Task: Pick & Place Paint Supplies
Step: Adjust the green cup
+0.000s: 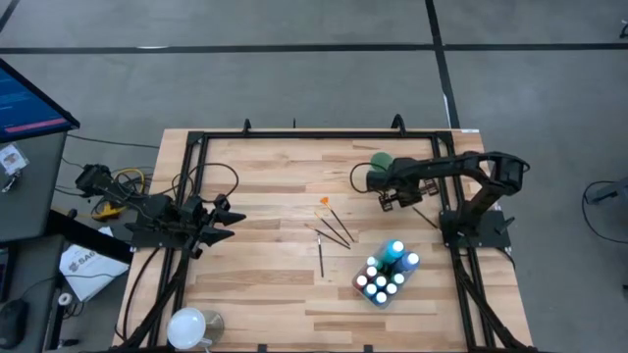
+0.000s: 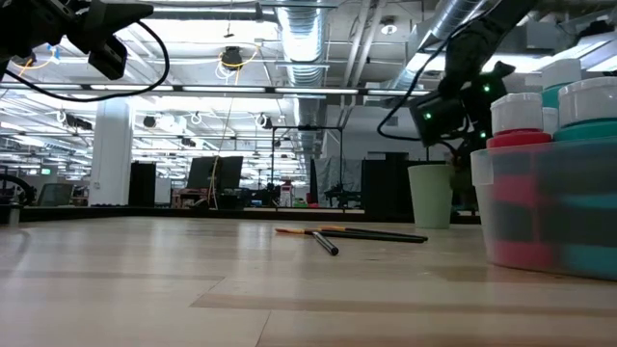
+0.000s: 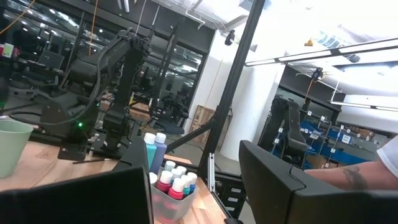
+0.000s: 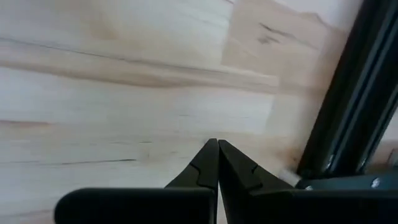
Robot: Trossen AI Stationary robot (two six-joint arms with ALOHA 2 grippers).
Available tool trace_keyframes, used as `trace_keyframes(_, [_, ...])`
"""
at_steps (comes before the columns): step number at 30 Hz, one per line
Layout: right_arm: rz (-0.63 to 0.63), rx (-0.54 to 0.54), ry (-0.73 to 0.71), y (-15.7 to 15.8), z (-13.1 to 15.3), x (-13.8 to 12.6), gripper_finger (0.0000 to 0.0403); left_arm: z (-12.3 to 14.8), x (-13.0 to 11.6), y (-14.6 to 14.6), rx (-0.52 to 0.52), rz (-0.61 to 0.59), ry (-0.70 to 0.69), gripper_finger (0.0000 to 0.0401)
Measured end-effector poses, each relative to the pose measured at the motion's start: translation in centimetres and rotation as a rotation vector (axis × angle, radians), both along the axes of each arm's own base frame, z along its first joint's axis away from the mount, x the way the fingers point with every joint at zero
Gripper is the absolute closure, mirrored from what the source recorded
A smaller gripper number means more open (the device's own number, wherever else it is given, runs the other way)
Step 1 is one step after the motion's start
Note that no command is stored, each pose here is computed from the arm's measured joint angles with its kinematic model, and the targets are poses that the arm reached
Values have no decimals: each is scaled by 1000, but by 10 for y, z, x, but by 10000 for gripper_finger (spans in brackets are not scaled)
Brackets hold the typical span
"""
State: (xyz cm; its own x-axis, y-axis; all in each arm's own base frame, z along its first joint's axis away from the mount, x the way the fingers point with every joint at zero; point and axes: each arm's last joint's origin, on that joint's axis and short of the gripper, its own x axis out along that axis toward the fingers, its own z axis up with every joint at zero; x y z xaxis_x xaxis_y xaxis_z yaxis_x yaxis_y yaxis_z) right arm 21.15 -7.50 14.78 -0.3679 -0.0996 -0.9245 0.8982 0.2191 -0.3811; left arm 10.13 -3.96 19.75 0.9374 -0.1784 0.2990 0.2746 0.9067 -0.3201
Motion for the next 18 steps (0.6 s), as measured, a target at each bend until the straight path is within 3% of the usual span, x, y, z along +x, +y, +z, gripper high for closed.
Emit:
trace_keyframes(7, [-83, -76, -46, 17, -16, -2, 403, 0, 0, 0, 0, 0, 0, 269])
trace_keyframes(18, [-36, -173, -57, 37, -2, -5, 403, 0, 0, 0, 0, 0, 0, 269])
